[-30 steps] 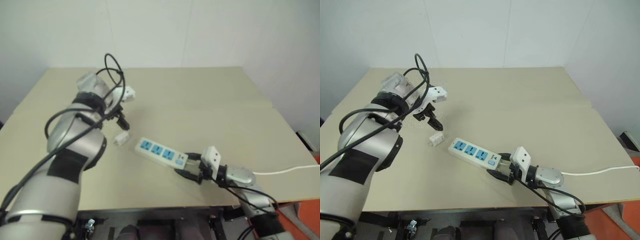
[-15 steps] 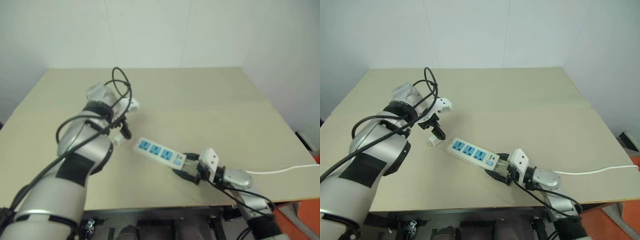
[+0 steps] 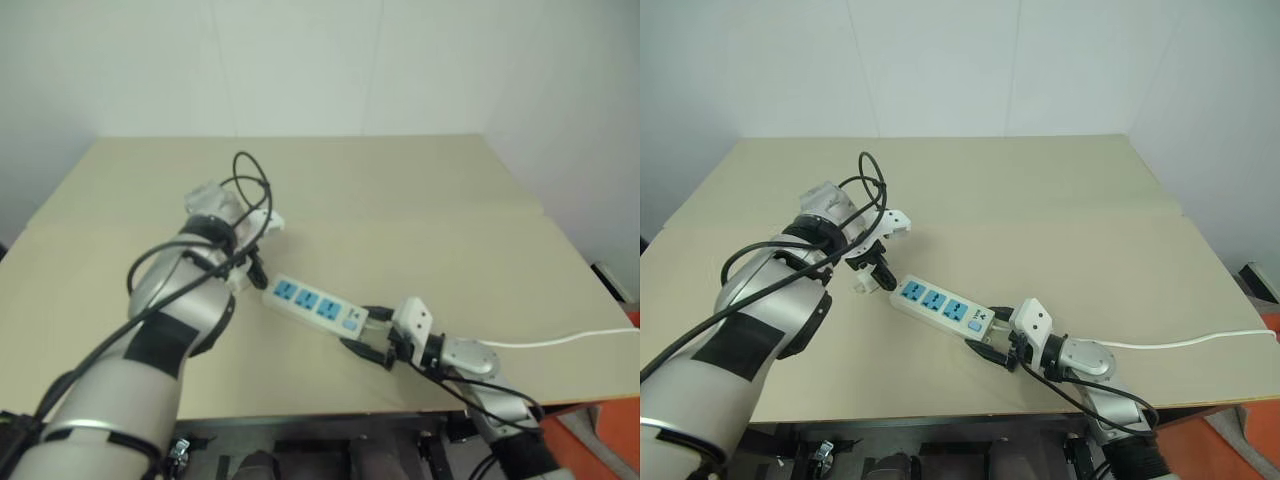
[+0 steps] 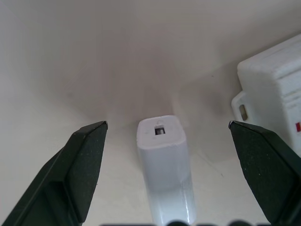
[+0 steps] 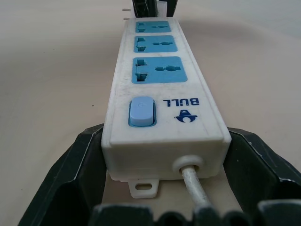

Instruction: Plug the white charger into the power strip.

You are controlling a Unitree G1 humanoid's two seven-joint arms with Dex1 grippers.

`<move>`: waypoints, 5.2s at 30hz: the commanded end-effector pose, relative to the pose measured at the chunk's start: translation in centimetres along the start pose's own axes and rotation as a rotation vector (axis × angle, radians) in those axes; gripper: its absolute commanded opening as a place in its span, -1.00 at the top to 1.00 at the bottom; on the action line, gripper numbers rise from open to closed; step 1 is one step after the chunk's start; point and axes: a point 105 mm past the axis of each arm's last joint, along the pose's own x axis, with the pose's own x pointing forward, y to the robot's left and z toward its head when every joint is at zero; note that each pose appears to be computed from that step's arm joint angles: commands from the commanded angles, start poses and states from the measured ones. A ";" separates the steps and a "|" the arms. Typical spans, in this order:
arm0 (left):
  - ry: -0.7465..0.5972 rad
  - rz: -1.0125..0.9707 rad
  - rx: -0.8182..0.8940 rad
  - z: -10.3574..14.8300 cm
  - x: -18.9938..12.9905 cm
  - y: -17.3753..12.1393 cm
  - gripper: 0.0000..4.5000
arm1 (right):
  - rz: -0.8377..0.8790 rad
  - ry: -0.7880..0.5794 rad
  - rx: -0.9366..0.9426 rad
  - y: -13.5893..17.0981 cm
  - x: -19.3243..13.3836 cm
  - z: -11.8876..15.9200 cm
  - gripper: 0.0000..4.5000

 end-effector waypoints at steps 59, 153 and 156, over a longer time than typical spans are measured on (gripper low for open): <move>-1.456 -0.669 0.203 -1.9 -6.5 -9.1 0.55 | 0.462 0.063 -0.166 -0.3 4.7 -0.8 -0.54; -1.227 -0.637 0.325 -6.4 2.3 -9.8 0.55 | 0.426 0.019 -0.229 1.0 4.8 -0.2 -0.54; -1.182 -0.615 0.363 -6.6 3.0 -9.8 0.55 | 0.426 0.016 -0.228 1.1 5.0 -0.2 -0.54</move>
